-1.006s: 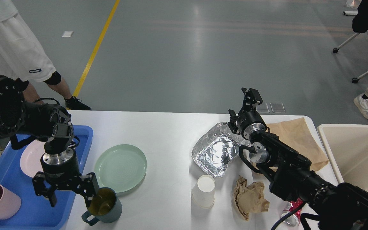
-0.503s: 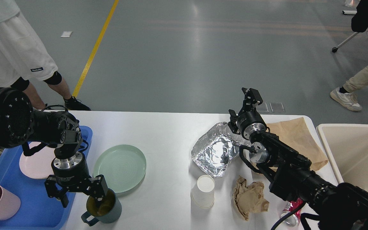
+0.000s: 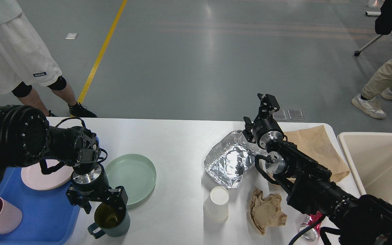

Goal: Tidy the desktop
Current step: 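Carry the dark green mug with the left gripper onto the blue tray, then release the mug and lift the left gripper toward the green plate, then grasp the rim of the pale green plate with the left gripper, then lift the pale green plate and set it on the pink plate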

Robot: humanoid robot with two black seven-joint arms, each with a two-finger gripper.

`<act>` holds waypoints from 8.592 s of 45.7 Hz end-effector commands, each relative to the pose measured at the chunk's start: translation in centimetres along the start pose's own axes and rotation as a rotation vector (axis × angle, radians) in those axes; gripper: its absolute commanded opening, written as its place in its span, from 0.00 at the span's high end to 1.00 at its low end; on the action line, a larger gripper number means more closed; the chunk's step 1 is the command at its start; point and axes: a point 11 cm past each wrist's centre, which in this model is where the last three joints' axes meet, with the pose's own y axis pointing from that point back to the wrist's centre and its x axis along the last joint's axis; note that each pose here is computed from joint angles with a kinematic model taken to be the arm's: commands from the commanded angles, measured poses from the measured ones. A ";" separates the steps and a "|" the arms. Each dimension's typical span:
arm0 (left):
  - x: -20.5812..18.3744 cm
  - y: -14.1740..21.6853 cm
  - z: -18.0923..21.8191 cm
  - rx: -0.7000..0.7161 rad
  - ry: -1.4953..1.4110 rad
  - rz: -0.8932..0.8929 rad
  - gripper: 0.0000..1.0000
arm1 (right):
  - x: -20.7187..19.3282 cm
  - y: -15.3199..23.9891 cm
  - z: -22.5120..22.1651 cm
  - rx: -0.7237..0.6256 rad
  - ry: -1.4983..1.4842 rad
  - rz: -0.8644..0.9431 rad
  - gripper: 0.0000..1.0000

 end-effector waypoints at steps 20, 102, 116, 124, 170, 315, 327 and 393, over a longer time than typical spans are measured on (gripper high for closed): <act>-2.7 -0.2 0.5 -0.020 0.021 -0.228 1.00 | 0.0 0.0 0.0 0.000 0.001 0.000 0.00; -2.1 5.3 -19.3 -0.021 0.471 0.007 1.00 | 0.0 0.0 0.0 0.000 -0.001 0.000 0.00; -2.5 4.4 -19.7 -0.012 0.477 -0.007 1.00 | 0.0 0.0 0.0 0.000 -0.001 0.000 0.00; -2.7 3.6 -19.7 -0.001 0.474 -0.020 0.99 | 0.0 0.0 0.0 0.000 0.001 0.000 0.00; -0.8 6.0 -18.9 -0.023 0.453 0.049 0.16 | 0.0 0.0 0.0 0.000 -0.001 0.000 0.00; 5.5 -3.7 -2.4 0.008 0.132 0.321 0.37 | 0.0 0.0 0.0 0.000 -0.001 0.000 0.00; 5.0 -4.4 -1.9 -0.018 0.150 0.301 0.59 | 0.0 0.0 0.0 0.000 -0.001 -0.001 0.00; 8.9 13.3 -15.8 0.014 0.421 0.529 1.00 | 0.0 0.0 0.0 0.000 -0.001 0.000 0.00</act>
